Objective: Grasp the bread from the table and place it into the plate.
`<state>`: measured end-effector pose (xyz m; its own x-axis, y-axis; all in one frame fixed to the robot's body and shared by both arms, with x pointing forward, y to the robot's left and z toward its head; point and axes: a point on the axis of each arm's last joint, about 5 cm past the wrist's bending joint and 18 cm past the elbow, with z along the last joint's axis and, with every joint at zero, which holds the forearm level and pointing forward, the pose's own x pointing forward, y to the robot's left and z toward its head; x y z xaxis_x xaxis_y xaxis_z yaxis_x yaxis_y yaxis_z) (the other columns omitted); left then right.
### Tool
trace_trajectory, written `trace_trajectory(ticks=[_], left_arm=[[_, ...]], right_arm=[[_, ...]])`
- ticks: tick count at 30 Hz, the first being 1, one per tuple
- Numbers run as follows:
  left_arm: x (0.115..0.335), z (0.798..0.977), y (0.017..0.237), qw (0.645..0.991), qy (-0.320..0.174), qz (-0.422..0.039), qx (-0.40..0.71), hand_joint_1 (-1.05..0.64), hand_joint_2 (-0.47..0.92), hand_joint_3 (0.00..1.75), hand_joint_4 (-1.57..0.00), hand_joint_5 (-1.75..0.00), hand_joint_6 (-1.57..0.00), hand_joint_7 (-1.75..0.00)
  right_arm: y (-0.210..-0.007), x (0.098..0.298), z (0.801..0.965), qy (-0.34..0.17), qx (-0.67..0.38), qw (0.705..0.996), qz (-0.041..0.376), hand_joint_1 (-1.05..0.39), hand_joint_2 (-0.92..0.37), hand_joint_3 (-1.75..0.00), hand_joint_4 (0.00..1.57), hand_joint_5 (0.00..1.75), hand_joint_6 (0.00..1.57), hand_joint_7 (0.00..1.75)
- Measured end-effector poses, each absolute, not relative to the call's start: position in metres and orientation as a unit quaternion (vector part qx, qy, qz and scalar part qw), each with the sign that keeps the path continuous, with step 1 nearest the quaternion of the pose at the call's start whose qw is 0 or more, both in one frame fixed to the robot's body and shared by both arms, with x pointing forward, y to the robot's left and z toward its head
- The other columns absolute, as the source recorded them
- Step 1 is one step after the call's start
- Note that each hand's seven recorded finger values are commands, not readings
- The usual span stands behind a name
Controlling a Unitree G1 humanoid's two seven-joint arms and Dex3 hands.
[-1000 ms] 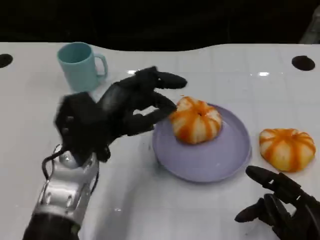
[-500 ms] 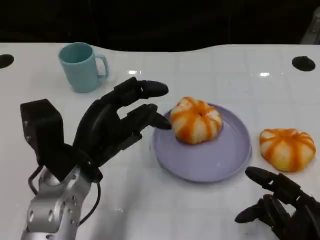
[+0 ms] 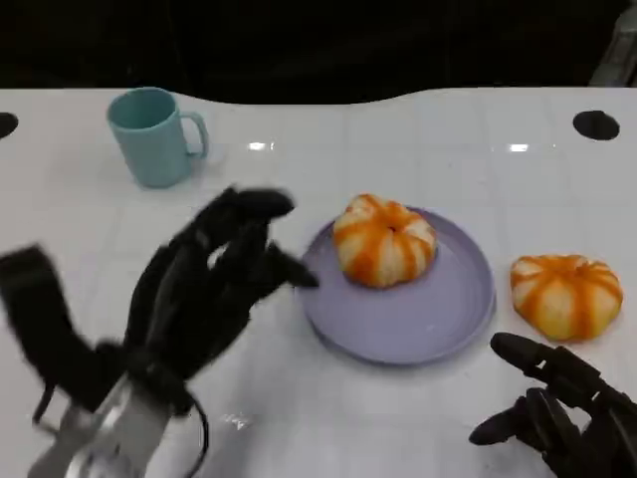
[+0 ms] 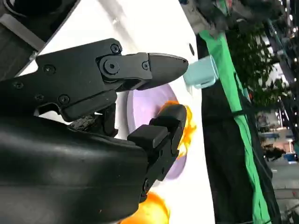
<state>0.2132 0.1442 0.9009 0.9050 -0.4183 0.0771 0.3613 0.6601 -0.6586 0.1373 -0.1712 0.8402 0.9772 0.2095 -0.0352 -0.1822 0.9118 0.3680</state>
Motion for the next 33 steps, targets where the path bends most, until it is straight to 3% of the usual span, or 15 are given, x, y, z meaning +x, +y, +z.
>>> trace_trajectory(ticks=[2,3,5,10,15,33], left_arm=[[0.210,0.900,0.148,0.910,0.051,-0.203,-0.359,-0.55,0.92,0.52,-0.62,-1.75,-0.46,-1.47],[0.209,0.902,0.148,0.909,0.048,-0.203,-0.360,-0.52,0.92,0.51,-0.72,-1.75,-0.51,-1.63],[0.198,0.901,0.150,0.912,0.043,-0.183,-0.365,-0.51,0.92,0.50,-0.77,-1.75,-0.54,-1.72],[0.159,0.876,0.153,0.906,0.111,-0.124,-0.390,-0.51,0.92,0.49,-0.78,-1.75,-0.56,-1.75],[0.161,0.882,0.155,0.909,0.094,-0.127,-0.386,-0.53,0.92,0.45,-0.79,-1.75,-0.58,-1.75],[0.165,0.879,0.155,0.908,0.101,-0.127,-0.386,-0.52,0.92,0.47,-0.77,-1.75,-0.55,-1.75]], right_arm=[[-0.170,0.139,0.841,0.035,0.185,0.977,0.103,-0.74,-0.92,-0.33,0.69,1.14,0.92,0.37],[-0.170,0.139,0.841,0.034,0.185,0.977,0.103,-0.74,-0.92,-0.34,0.68,1.14,0.91,0.37],[-0.170,0.138,0.841,0.034,0.185,0.977,0.104,-0.75,-0.92,-0.34,0.69,1.13,0.92,0.37],[-0.172,0.132,0.841,0.042,0.185,0.977,0.096,-0.74,-0.92,-0.34,0.69,1.13,0.91,0.36],[-0.172,0.134,0.843,0.034,0.187,0.977,0.099,-0.74,-0.92,-0.34,0.69,1.13,0.92,0.36],[-0.173,0.134,0.843,0.042,0.190,0.976,0.100,-0.75,-0.92,-0.32,0.71,1.10,0.93,0.34]])
